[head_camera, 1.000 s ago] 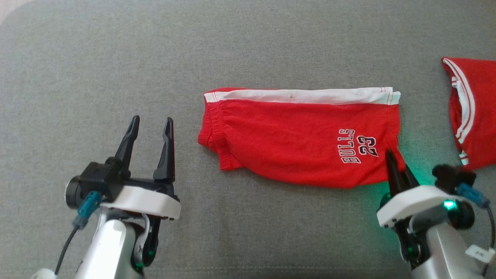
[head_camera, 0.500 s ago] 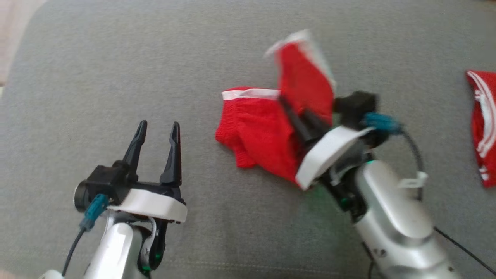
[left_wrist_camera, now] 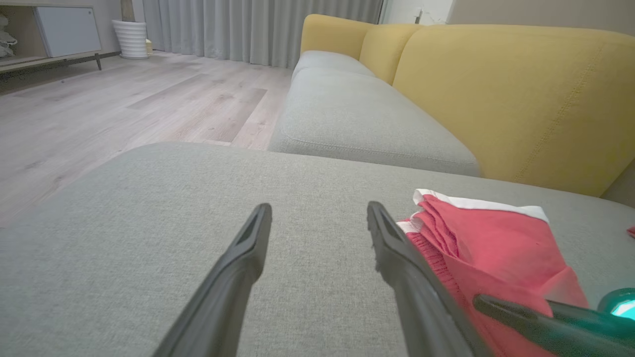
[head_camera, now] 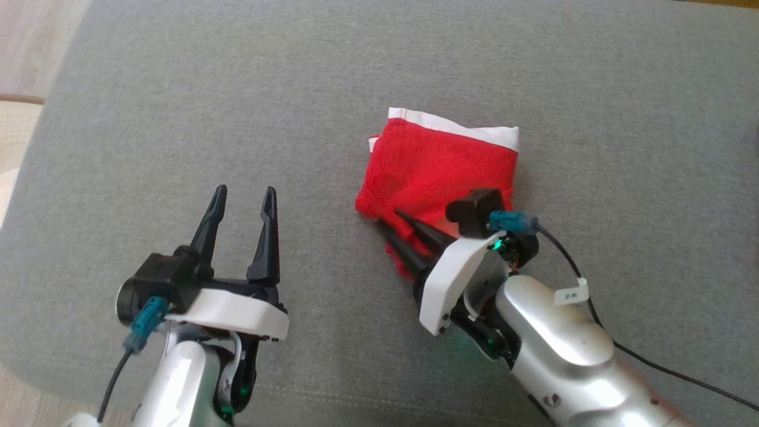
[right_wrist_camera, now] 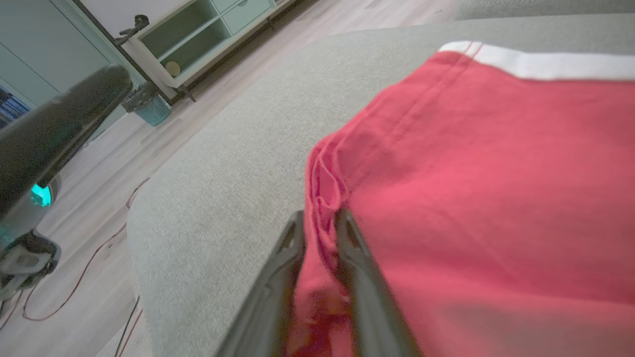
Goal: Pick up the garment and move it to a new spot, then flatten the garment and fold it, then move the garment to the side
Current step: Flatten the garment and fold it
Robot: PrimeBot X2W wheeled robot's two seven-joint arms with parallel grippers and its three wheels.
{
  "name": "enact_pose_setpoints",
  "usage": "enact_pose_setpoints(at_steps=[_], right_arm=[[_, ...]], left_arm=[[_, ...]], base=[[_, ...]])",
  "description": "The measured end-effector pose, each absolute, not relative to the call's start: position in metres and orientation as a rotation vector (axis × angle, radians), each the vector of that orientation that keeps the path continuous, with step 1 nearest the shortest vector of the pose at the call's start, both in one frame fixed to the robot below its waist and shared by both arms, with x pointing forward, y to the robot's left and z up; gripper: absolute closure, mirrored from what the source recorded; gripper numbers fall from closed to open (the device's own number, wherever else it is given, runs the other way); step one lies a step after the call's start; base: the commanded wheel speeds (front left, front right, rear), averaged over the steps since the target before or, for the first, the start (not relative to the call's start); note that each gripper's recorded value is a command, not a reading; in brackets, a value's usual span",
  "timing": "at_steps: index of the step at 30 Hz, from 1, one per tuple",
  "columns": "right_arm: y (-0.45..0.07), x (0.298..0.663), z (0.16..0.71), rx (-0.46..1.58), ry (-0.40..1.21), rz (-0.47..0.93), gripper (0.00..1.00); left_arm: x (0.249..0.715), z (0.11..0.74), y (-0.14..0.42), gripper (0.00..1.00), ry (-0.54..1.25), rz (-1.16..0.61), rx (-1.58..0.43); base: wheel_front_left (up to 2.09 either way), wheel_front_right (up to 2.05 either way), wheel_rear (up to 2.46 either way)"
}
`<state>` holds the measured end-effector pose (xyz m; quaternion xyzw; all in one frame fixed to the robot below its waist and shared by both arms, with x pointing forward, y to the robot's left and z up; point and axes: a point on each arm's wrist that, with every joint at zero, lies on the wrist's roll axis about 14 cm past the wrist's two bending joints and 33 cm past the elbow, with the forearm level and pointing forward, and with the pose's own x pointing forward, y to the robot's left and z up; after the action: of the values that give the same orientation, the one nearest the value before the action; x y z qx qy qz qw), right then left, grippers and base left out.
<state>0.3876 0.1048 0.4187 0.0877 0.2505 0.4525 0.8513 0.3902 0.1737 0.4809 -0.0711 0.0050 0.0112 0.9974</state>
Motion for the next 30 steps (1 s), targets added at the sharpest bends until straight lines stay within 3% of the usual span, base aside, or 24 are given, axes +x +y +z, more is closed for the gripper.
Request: enact_pose_setpoints(at_steps=[4, 10, 14, 19, 25, 30], right_arm=[[0.105, 0.387, 0.429, 0.182, 0.460, 0.964, 0.00], [0.099, 0.400, 0.481, 0.243, 0.235, 0.945, 0.00], [0.061, 0.430, 0.513, 0.281, 0.090, 0.799, 0.00], [-0.019, 0.449, 0.513, 0.267, 0.038, 0.536, 0.00], [-0.105, 0.438, 0.501, 0.185, 0.055, 0.288, 0.00], [-0.137, 0.416, 0.499, 0.137, 0.080, 0.199, 0.00]], left_arm=[[0.394, 0.481, 0.168, 0.00, 0.008, 0.004, -0.139], [0.402, 0.483, 0.154, 0.00, -0.002, -0.044, -0.134], [0.406, 0.486, 0.144, 0.00, -0.011, -0.077, -0.133], [0.408, 0.492, 0.136, 0.00, -0.029, -0.112, -0.116], [0.406, 0.494, 0.133, 0.00, -0.036, -0.138, -0.092], [0.402, 0.494, 0.135, 0.00, -0.033, -0.142, -0.077]], base=[[0.00, 0.00, 0.00], [0.00, 0.00, 0.00], [0.00, 0.00, 0.00], [0.00, 0.00, 0.00], [0.00, 0.00, 0.00], [0.00, 0.00, 0.00]])
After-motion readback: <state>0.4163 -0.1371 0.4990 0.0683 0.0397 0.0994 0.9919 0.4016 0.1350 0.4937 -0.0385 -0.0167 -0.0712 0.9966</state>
